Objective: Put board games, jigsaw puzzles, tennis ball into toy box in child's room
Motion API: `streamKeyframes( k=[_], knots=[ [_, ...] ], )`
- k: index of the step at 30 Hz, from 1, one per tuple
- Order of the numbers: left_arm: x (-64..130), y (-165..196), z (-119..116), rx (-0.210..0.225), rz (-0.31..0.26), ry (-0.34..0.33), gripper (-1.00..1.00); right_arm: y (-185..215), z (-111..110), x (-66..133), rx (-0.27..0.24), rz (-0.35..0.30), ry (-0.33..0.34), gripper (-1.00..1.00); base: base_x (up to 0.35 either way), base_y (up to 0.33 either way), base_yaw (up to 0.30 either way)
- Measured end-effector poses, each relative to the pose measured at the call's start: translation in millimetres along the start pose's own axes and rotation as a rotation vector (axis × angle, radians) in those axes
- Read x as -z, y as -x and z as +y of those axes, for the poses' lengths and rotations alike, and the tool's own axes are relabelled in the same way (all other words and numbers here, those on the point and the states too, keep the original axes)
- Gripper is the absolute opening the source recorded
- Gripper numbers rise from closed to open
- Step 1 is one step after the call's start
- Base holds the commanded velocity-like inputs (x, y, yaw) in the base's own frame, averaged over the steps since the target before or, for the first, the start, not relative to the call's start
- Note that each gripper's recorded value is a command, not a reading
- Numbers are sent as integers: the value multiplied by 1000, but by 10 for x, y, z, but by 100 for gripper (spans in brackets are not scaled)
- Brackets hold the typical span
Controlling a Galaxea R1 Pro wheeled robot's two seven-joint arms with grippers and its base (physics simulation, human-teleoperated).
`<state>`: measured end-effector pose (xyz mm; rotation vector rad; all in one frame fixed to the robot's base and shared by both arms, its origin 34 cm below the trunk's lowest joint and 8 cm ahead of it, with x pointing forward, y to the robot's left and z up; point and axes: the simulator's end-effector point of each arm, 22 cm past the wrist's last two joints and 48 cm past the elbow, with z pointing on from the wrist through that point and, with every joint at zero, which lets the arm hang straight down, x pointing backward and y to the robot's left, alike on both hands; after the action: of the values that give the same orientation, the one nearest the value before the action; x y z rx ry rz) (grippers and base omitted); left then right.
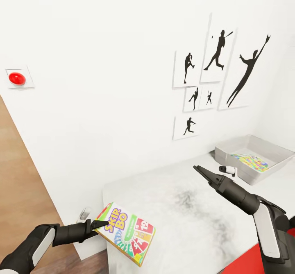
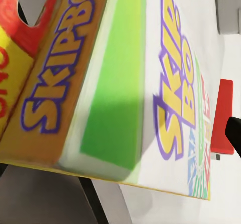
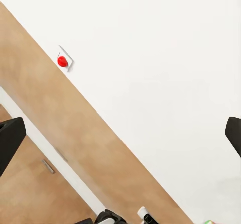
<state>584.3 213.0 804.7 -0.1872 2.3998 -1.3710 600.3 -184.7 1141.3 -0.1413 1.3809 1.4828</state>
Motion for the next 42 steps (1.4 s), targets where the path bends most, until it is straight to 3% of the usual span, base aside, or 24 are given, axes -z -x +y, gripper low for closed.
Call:
streamKeyframes(
  k=[10,11,22,27,42],
  knots=[
    [-1,-2,0,0,1,0,100,0,0,0,0,0,0,100,0,-1,0],
    [-1,-3,0,0,1,0,-100,0,0,0,0,0,0,100,0,0,0],
    [4,9,-27,14,-3,-12,-100,3,-1,3,1,-1,-1,100,0,0,0],
    [11,28,-139,30,-9,-61,-100,5,0,5,1,-1,-1,100,0,0,0],
    [109,37,-158,-1,-3,-2,-100,128,135,-46,6,-4,0,100,0,0,0]
  ],
)
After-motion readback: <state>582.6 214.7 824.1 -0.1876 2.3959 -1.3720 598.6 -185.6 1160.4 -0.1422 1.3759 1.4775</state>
